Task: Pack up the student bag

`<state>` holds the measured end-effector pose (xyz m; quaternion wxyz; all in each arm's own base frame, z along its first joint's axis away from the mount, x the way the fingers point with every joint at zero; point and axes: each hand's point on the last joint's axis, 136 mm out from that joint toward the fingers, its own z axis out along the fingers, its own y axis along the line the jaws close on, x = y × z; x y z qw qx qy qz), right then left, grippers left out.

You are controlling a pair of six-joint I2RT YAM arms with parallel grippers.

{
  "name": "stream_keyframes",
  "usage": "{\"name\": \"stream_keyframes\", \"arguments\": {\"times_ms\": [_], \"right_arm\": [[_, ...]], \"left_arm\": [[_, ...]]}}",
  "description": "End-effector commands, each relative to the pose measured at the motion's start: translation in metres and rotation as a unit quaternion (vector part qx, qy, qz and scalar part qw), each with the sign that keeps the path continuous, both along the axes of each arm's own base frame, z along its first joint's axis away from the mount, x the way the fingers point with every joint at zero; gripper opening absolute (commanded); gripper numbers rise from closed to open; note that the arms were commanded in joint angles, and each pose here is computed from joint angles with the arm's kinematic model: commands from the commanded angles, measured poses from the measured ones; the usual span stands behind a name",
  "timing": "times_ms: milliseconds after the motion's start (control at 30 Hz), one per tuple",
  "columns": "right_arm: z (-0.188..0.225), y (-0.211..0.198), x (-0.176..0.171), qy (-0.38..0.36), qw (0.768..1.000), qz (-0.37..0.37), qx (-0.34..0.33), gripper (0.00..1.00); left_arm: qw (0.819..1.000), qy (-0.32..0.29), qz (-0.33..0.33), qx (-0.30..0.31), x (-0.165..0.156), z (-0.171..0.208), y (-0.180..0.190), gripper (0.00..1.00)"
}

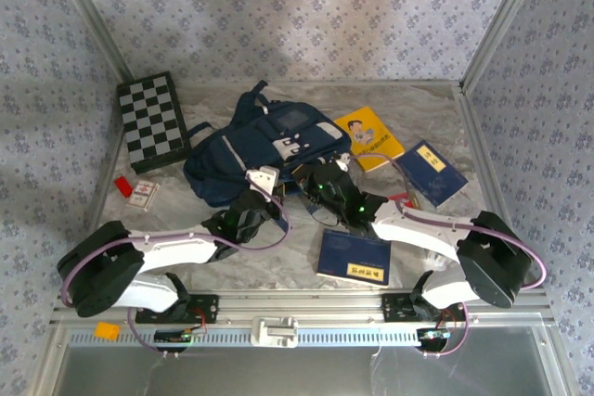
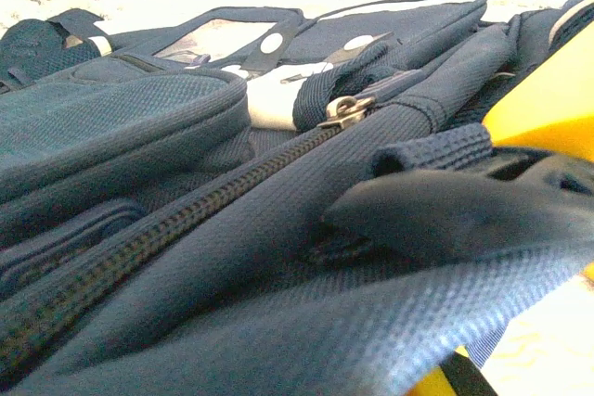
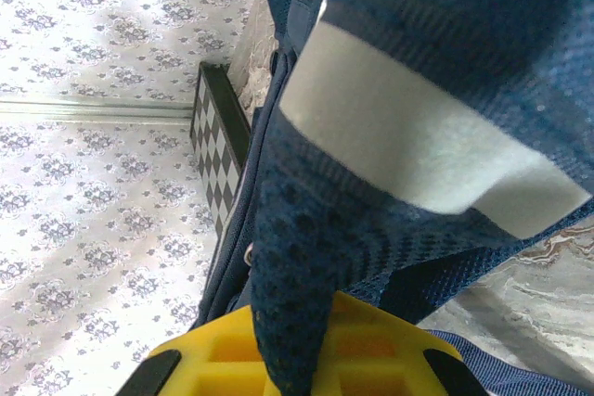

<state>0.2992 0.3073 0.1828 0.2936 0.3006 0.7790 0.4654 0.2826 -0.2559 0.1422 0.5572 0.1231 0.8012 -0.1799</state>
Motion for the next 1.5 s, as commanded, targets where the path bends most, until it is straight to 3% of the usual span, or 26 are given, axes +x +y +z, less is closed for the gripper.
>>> {"name": "stream_keyframes", "arguments": {"times_ms": [0,400,700,1067,1200,1300,1333,1467], "right_arm": [[0.020,-0.024,0.013,-0.023,0.999,-0.042,-0.006,0.00],[0.015,-0.046,0.036,-0.011,0.998,-0.058,-0.013,0.00],[0.014,-0.062,0.060,-0.010,0.998,-0.050,-0.039,0.00],[-0.015,-0.063,0.111,0.034,0.996,0.020,-0.074,0.00],[-0.032,-0.058,0.110,0.060,0.994,0.060,-0.074,0.18],[-0.044,-0.064,0.089,0.080,0.987,0.080,-0.112,0.49],[-0.045,-0.067,0.083,0.086,0.985,0.086,-0.119,0.55],[-0.049,-0.068,0.047,0.105,0.980,0.116,-0.121,0.70]], "left_arm": [[0.998,0.015,0.056,0.012,0.007,-0.006,0.032,0.00],[0.996,0.085,0.025,0.023,-0.023,-0.023,0.051,0.00],[0.983,0.177,0.018,0.037,-0.037,-0.048,0.067,0.00],[0.973,0.221,-0.060,0.001,-0.042,-0.034,0.032,0.00],[0.974,0.219,-0.051,-0.013,-0.030,-0.026,0.025,0.00],[0.973,0.227,-0.042,-0.021,-0.023,-0.022,0.021,0.00],[0.972,0.231,-0.040,-0.022,-0.022,-0.021,0.019,0.00],[0.969,0.237,-0.048,-0.038,-0.020,-0.018,0.010,0.00]]}}
